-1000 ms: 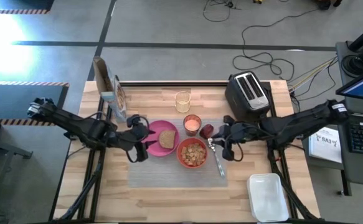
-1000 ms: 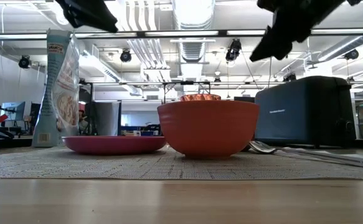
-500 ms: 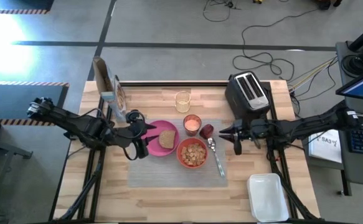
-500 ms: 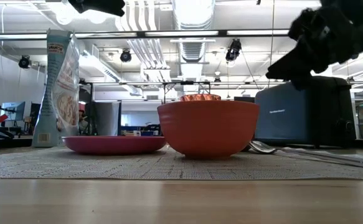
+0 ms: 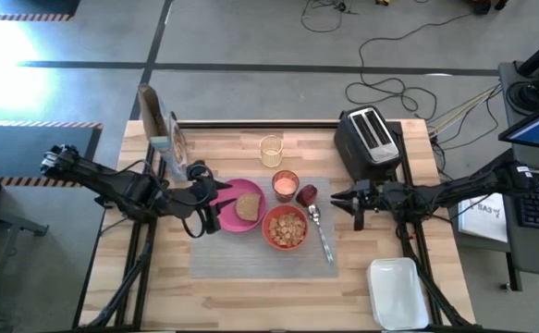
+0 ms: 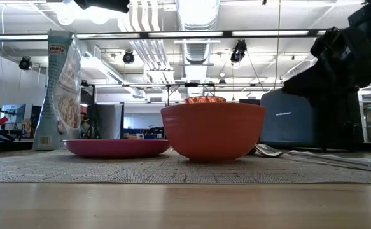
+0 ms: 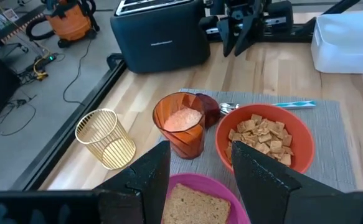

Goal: Arrange a breakfast setting
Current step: Return to Home Position

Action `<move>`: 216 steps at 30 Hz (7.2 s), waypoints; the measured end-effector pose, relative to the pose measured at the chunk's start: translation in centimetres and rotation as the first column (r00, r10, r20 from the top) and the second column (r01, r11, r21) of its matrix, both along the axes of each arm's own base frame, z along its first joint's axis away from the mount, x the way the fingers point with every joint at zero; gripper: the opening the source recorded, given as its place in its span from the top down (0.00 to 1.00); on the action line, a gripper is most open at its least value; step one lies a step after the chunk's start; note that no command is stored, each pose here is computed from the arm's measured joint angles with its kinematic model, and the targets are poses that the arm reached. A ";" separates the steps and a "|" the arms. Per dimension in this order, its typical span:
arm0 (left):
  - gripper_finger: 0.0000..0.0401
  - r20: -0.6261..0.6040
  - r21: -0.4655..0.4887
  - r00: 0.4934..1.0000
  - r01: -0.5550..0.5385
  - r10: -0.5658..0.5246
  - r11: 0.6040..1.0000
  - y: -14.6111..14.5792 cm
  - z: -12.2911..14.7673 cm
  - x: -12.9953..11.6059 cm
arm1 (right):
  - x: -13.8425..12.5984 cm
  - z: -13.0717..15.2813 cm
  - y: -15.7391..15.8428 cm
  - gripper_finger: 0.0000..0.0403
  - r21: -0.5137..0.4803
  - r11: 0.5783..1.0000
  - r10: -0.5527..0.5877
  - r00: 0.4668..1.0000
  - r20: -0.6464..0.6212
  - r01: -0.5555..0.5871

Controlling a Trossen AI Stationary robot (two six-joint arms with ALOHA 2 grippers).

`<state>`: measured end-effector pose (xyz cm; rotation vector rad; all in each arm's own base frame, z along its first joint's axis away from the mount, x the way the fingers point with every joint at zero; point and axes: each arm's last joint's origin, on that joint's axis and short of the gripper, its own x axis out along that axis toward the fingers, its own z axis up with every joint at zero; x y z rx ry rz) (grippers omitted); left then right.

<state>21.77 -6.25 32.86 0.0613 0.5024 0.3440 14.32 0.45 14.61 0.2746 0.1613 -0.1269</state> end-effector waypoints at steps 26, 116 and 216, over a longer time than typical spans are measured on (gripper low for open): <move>0.61 0.001 -0.002 1.000 0.001 -0.001 1.000 0.0 0.0 0.0 | -0.2 -0.3 -0.5 0.79 0.002 0.984 -0.175 0.984 -0.025 0.175; 0.61 0.596 -0.221 0.802 0.122 0.035 0.967 6.1 -6.4 -16.5 | -0.2 -0.3 -0.5 0.79 0.007 0.984 -0.177 0.984 -0.016 0.177; 0.61 0.921 -0.308 0.328 0.287 0.209 0.907 11.3 8.3 -31.0 | -0.2 -0.3 -0.5 0.79 0.007 0.984 -0.176 0.984 -0.016 0.176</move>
